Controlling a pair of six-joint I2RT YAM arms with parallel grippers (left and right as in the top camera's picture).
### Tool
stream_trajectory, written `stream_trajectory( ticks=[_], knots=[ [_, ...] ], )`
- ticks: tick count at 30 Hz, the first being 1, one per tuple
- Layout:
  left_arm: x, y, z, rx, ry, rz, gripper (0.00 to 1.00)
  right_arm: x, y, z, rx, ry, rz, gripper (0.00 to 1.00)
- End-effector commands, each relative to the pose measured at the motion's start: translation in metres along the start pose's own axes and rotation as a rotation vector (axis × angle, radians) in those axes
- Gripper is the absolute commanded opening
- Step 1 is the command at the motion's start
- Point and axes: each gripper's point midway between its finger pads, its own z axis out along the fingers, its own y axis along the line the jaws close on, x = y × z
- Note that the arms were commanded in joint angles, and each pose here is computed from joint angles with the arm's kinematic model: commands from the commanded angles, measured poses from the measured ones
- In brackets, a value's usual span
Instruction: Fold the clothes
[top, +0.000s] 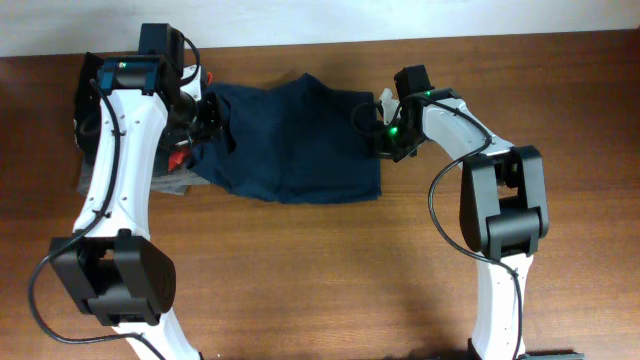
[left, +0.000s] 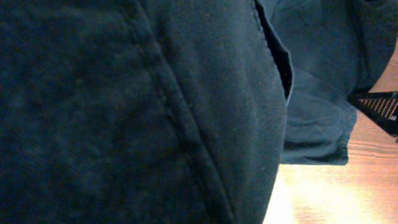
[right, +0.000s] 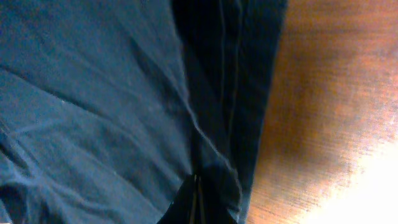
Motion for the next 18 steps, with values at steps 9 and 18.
stream_trajectory(
  ticks=[9, 18],
  knots=[
    [-0.008, -0.081, -0.001, 0.097, -0.105, 0.164, 0.05, 0.053, -0.026, 0.001, 0.131, 0.202, 0.122, 0.04],
    [0.005, -0.146, 0.046, 0.02, -0.144, 0.36, 0.1, 0.058, -0.029, 0.001, 0.15, 0.223, 0.129, 0.04]
  ],
)
